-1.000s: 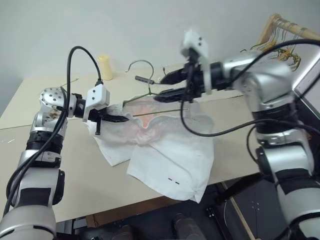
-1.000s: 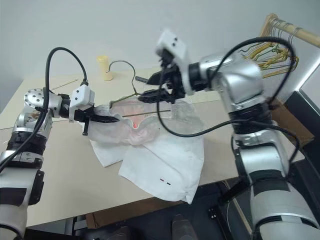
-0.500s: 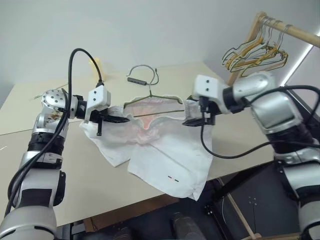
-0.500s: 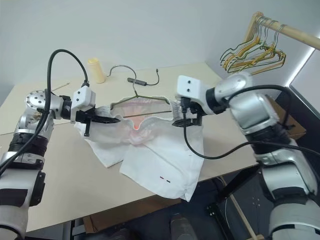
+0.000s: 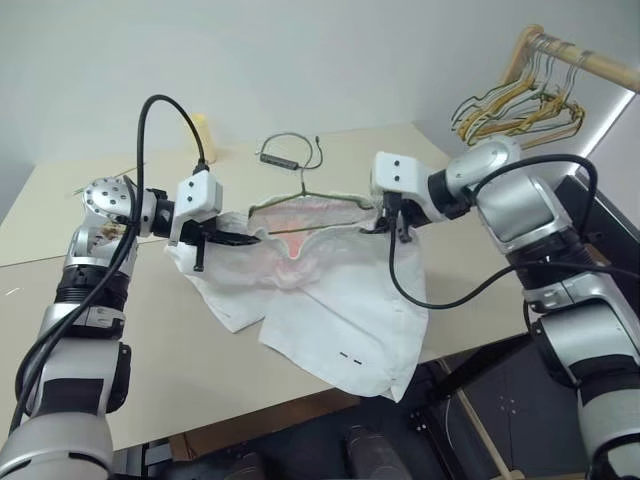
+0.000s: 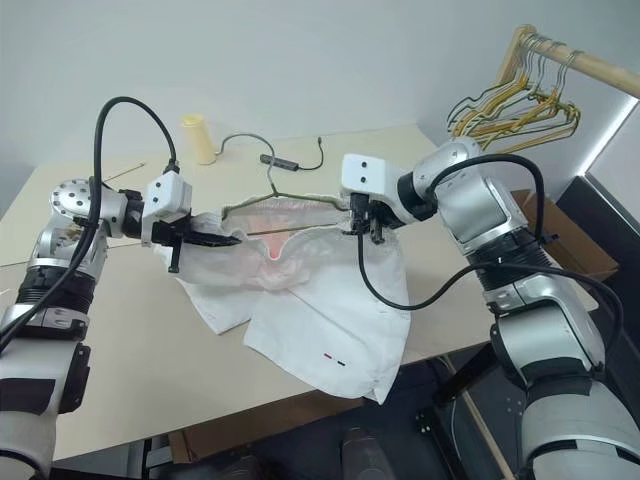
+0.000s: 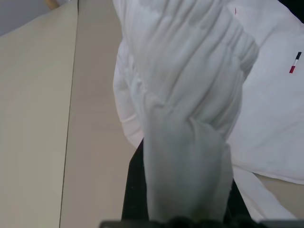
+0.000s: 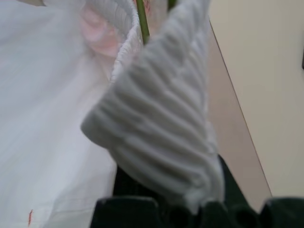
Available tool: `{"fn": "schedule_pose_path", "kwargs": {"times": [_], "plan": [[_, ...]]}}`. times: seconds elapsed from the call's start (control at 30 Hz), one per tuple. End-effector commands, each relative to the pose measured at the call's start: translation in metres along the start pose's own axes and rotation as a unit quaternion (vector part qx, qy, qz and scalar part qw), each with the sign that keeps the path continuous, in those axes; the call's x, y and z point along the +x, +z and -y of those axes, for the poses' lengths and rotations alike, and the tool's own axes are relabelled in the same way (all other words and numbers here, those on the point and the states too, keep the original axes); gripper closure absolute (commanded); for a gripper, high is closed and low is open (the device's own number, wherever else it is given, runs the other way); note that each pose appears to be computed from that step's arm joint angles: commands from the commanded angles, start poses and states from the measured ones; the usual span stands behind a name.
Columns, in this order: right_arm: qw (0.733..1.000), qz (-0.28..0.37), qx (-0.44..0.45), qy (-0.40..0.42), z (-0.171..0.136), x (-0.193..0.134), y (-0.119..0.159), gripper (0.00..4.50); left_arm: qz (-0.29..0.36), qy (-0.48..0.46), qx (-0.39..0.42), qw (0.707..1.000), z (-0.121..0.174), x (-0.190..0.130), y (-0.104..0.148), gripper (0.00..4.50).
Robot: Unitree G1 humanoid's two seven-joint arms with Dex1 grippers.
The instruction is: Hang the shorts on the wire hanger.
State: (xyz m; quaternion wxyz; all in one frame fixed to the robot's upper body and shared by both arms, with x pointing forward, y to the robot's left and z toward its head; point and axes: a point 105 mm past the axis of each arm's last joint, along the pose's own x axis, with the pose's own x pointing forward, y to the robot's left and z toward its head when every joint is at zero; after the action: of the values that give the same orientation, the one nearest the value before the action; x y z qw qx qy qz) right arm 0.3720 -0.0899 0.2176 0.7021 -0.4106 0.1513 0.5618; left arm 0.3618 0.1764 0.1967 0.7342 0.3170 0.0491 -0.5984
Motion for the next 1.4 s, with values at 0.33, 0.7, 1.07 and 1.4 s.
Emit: {"fn": "schedule_pose_path", "kwargs": {"times": [0.33,0.7,1.07,1.4], "plan": [[0.996,0.043,0.081,0.011,-0.007,-0.021,0.005,4.50,0.040,0.001,0.028,0.999,-0.009,0.007,0.025,2.40],[0.944,0.039,0.316,-0.082,-0.043,-0.060,-0.064,4.50,0.132,0.175,0.007,0.976,-0.051,-0.032,0.052,0.04],[0.779,0.006,0.555,-0.290,-0.079,-0.120,-0.136,4.50,0.365,0.145,-0.114,0.913,-0.022,-0.024,0.121,0.04],[0.671,-0.023,0.605,-0.429,-0.068,-0.174,-0.176,4.50,0.418,0.116,-0.152,0.888,0.004,-0.010,0.150,0.04]]}}
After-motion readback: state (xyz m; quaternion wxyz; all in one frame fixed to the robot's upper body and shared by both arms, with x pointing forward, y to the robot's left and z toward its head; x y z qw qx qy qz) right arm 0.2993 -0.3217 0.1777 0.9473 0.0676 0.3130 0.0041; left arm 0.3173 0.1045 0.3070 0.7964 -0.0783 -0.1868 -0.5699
